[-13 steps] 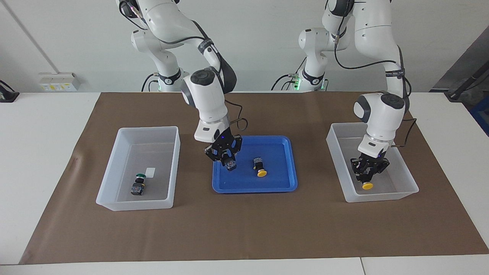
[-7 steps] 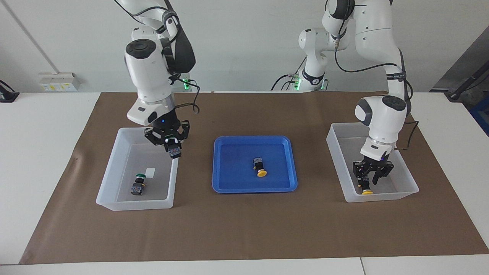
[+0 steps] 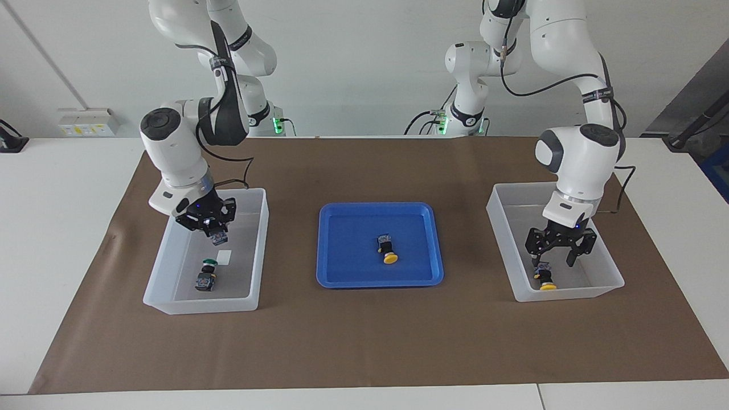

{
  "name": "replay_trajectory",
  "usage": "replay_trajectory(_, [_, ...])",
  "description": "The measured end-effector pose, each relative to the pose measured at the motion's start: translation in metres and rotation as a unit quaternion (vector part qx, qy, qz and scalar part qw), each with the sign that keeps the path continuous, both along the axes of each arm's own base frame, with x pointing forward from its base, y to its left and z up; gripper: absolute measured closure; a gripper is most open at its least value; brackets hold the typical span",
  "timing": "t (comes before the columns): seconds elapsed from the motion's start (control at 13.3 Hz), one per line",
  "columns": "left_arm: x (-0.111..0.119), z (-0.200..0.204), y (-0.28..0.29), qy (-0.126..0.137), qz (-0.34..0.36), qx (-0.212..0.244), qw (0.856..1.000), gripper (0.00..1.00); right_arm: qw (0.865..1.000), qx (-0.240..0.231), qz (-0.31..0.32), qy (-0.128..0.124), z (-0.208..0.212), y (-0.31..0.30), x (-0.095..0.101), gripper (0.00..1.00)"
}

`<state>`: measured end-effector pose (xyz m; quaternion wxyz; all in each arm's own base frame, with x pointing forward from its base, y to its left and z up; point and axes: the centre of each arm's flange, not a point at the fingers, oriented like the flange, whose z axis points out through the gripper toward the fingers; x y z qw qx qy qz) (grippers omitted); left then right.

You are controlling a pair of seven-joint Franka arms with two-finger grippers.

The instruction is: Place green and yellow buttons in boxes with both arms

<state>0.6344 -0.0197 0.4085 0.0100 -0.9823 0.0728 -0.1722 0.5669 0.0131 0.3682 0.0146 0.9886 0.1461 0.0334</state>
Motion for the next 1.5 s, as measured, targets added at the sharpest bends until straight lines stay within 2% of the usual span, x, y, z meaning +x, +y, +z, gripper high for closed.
replay_trajectory(0.15, [-0.011,0.031,-0.032,0.030,0.002,-0.011,0.999,0.10,1.000,0.002,0.001,-0.004,-0.024,0.001,-0.010,0.58])
replay_trajectory(0.37, [-0.032,0.025,-0.125,0.051,0.005,-0.031,0.998,0.10,1.000,0.005,-0.002,0.006,-0.040,-0.002,-0.013,0.58])
replay_trajectory(0.45, [-0.041,0.018,-0.155,0.059,0.018,-0.039,0.997,0.11,1.000,0.005,-0.003,0.005,-0.042,-0.002,-0.013,0.52])
replay_trajectory(0.6, [-0.057,0.002,-0.205,0.074,0.042,-0.051,0.995,0.11,1.000,0.006,-0.004,-0.001,-0.038,-0.002,-0.010,0.29])
replay_trajectory(0.75, [-0.071,-0.018,-0.250,0.084,0.061,-0.060,0.993,0.11,1.000,0.004,-0.005,-0.018,-0.017,-0.002,-0.001,0.04])
replay_trajectory(0.82, [-0.078,-0.029,-0.269,0.087,0.070,-0.063,0.992,0.11,1.000,0.003,-0.010,-0.024,-0.001,-0.002,0.003,0.00])
replay_trajectory(1.12, [-0.094,-0.067,-0.331,0.090,0.101,-0.065,0.989,0.11,0.995,0.002,-0.088,-0.045,0.088,0.003,0.013,0.00])
replay_trajectory(1.35, [-0.098,-0.074,-0.350,0.076,0.111,-0.083,0.987,0.13,0.981,0.005,-0.189,-0.033,0.143,0.003,0.012,0.00])
replay_trajectory(1.5, [-0.096,-0.084,-0.352,0.073,0.112,-0.086,0.987,0.16,0.976,0.006,-0.215,-0.032,0.167,0.003,0.014,0.00])
